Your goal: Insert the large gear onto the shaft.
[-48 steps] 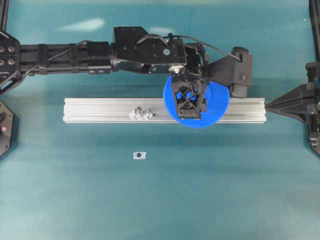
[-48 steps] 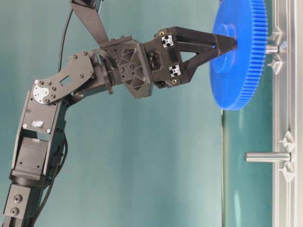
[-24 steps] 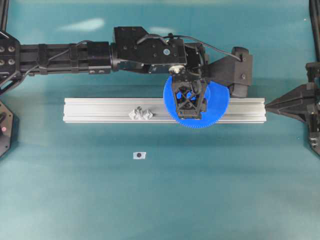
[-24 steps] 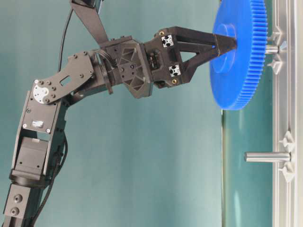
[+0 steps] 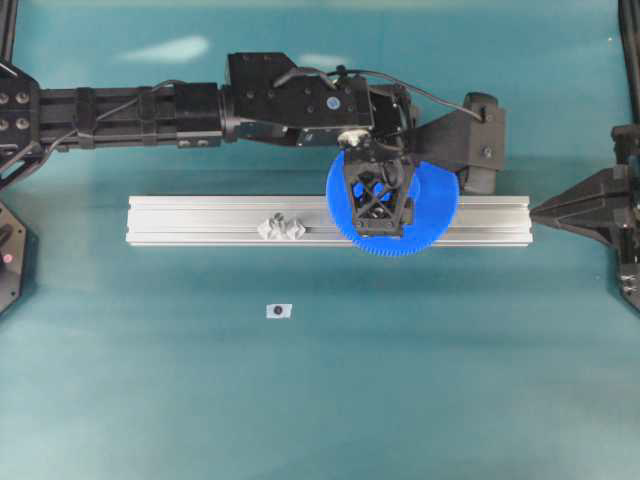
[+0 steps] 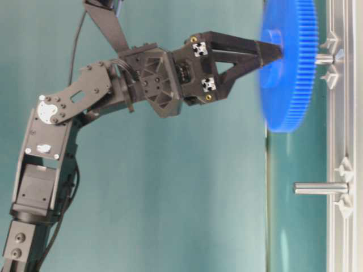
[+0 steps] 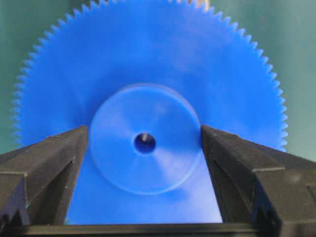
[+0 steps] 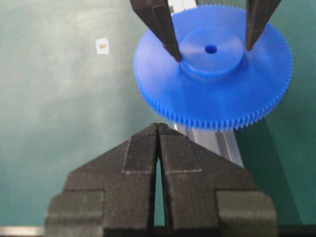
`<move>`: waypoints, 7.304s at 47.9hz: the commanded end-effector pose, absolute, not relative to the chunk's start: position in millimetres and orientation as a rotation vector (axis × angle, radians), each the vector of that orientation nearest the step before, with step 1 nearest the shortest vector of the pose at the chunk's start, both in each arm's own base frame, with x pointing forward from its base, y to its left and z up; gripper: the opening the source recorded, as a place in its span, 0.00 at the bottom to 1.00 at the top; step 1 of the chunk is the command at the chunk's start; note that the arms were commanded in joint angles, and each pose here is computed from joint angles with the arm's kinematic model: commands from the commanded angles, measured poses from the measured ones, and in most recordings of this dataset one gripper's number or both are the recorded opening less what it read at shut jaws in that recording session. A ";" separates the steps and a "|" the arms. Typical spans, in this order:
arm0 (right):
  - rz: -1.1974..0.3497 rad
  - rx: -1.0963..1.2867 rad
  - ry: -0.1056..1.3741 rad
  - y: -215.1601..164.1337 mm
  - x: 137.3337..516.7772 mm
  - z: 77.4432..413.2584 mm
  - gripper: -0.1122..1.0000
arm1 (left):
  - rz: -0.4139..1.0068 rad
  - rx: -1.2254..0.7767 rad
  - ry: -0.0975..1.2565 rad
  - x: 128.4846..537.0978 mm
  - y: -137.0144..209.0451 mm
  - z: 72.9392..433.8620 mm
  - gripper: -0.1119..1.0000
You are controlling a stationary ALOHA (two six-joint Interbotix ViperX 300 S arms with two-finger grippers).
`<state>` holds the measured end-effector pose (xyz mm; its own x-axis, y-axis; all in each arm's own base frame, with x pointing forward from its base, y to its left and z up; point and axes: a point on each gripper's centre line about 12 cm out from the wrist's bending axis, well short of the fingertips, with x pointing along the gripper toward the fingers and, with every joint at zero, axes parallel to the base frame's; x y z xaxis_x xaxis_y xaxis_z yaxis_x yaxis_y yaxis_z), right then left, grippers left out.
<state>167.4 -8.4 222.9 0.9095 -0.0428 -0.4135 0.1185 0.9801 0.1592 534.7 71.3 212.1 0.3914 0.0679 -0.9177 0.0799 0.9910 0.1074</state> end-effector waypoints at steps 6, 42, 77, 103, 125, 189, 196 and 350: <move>-0.088 0.191 0.411 -9.0 169.2 226.7 0.15 | -0.006 0.158 1.106 536.5 66.8 240.7 0.87; -0.086 0.192 0.411 -8.7 168.9 226.3 0.15 | -0.007 0.154 1.108 535.3 63.4 244.0 0.87; -0.087 0.192 0.404 -8.9 167.8 226.8 0.15 | 0.037 0.122 0.943 499.1 58.3 312.2 0.87; -0.087 0.192 0.404 -8.9 167.8 227.3 0.15 | 0.073 0.047 0.832 454.0 46.7 336.1 0.87; -0.088 0.201 0.405 -8.7 167.7 226.6 0.15 | 0.066 0.038 0.780 444.8 38.7 335.7 0.87; -0.089 0.203 0.402 -8.9 167.6 227.1 0.15 | 0.059 0.043 0.762 468.4 37.0 322.6 0.87; -0.088 0.203 0.405 -8.7 167.7 226.6 0.15 | 0.059 0.043 0.772 468.0 37.0 321.1 0.87; -0.093 0.159 0.441 -9.9 165.3 219.2 0.15 | 0.058 0.034 0.796 475.0 35.4 309.2 0.86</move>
